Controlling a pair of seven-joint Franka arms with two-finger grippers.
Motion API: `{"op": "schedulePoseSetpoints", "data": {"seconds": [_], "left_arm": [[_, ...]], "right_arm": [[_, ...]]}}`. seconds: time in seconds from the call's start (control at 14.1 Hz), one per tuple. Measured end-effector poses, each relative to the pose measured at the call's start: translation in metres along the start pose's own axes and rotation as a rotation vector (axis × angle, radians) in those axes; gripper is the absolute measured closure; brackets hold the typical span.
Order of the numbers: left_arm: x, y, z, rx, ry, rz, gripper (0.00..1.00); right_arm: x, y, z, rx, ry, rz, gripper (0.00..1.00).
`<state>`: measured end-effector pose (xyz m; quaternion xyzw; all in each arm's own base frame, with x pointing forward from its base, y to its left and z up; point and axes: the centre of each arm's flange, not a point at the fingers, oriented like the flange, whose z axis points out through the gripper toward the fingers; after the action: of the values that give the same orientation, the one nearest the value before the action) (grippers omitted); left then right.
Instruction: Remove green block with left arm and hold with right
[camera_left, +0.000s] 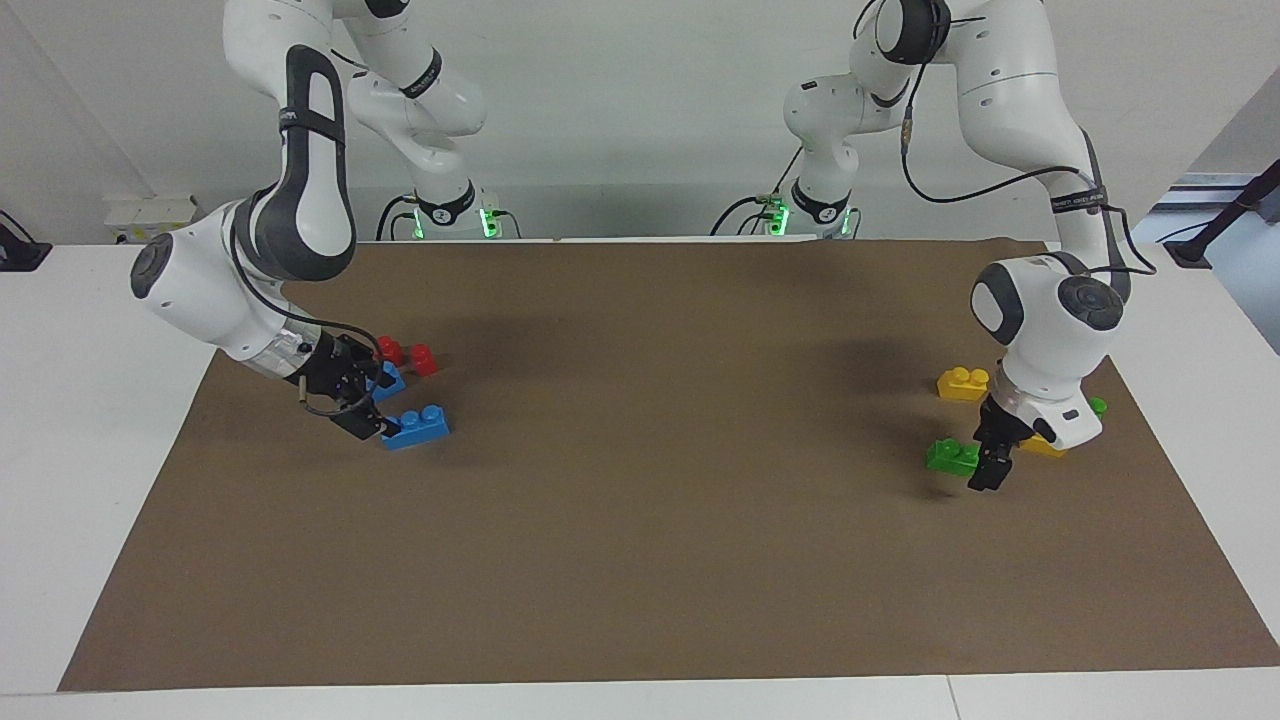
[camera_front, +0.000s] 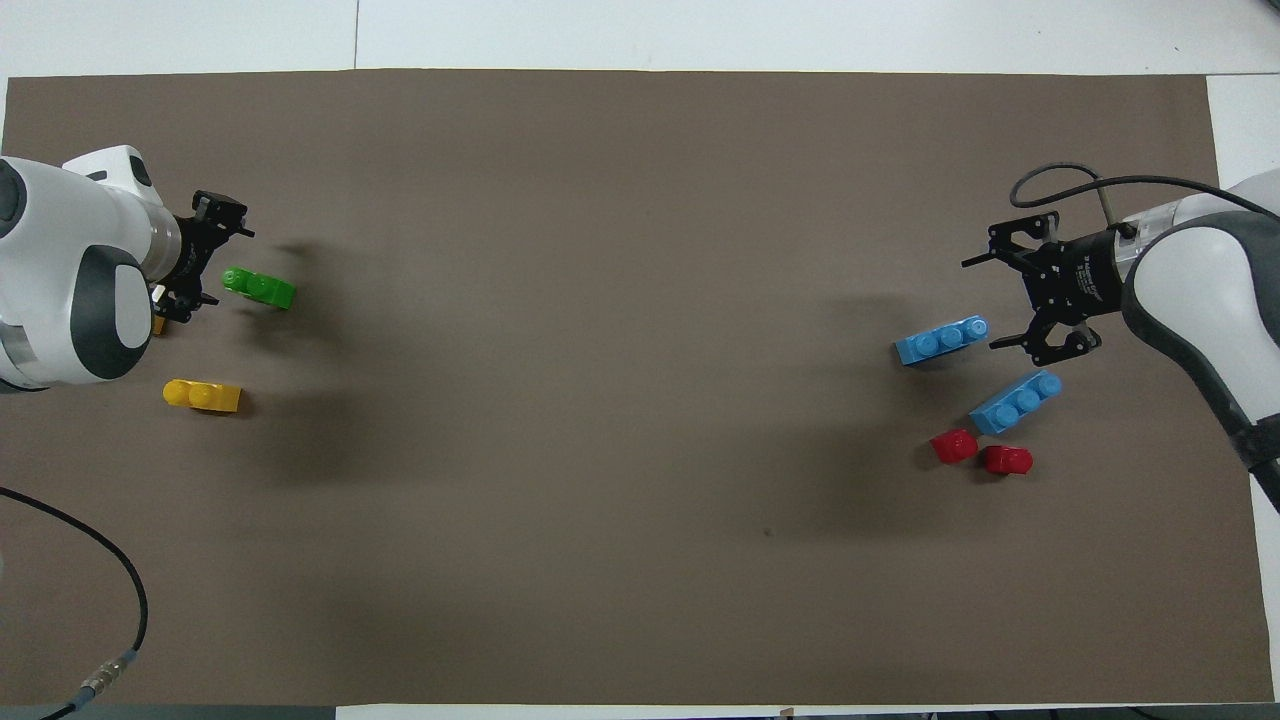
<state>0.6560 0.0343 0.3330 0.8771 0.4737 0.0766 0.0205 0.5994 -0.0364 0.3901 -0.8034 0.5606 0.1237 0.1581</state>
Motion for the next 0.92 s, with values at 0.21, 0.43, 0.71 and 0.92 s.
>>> {"op": "schedulePoseSetpoints", "data": {"seconds": [0.21,0.43,0.71,0.92], "left_arm": [[0.008,0.009,-0.021,-0.035,0.029,0.069,0.0],[0.01,0.011,-0.036,-0.053,0.044,0.08,0.0],[0.01,0.01,-0.053,-0.044,0.043,0.147,0.0],[0.01,0.013,-0.101,0.017,-0.002,0.335,0.0]], "right_arm": [[-0.032,-0.017,-0.049,-0.079,0.139,-0.249,0.0],[-0.086,-0.022,-0.12,-0.14,0.222,-0.573,0.0],[-0.133,0.011,-0.193,-0.208,0.231,-0.899,0.0],[-0.144,0.023,-0.22,-0.283,0.243,-1.007,0.0]]}}
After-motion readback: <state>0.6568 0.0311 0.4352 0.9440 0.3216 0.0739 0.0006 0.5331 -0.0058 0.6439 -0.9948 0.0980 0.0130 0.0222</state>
